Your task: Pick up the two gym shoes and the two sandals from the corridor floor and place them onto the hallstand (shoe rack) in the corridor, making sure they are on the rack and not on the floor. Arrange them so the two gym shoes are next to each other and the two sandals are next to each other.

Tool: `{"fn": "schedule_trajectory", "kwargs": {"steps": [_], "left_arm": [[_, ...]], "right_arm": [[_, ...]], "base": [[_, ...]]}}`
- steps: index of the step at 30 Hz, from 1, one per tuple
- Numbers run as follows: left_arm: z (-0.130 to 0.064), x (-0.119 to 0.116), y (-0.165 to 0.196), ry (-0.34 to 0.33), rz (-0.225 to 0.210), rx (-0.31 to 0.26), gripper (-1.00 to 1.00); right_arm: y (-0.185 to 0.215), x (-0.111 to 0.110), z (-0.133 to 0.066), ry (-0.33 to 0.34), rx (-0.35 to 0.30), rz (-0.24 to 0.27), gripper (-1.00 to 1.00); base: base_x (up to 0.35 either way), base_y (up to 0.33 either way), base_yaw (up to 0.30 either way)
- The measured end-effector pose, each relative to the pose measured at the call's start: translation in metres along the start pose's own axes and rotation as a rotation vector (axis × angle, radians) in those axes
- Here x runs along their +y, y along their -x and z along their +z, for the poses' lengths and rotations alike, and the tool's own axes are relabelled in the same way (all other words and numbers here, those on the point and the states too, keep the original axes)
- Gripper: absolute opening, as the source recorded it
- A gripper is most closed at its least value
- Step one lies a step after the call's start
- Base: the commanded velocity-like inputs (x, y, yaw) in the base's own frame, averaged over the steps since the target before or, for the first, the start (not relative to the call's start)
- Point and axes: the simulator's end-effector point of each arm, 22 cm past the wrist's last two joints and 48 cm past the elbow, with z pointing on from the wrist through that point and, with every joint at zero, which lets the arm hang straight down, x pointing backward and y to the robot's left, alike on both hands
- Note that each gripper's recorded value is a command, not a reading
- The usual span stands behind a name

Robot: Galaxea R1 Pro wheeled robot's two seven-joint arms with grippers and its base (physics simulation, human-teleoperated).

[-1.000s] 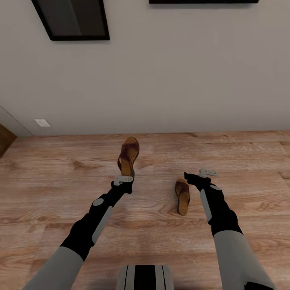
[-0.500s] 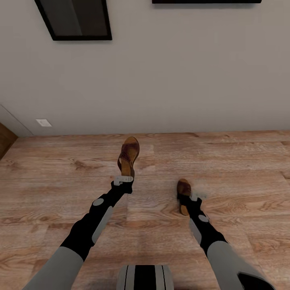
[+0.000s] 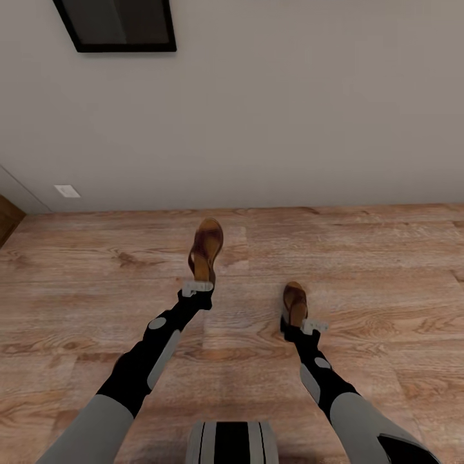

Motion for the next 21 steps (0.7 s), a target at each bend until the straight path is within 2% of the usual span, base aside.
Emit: {"fn": "schedule_trajectory", "kwargs": {"steps": [9, 21], "left_arm": [[0.009, 0.008, -0.032, 0.006, -0.018, 0.046, -1.0], [0.01, 0.009, -0.037, 0.007, -0.021, 0.054, -1.0]], "right_arm": [[-0.034, -0.007, 0.006, -0.01, 0.052, -0.003, 1.0], [-0.039, -0.008, 0.007, -0.014, 0.061, -0.004, 1.0]], "base": [[0.0, 0.0, -0.023], [0.0, 0.0, -0.063]]}}
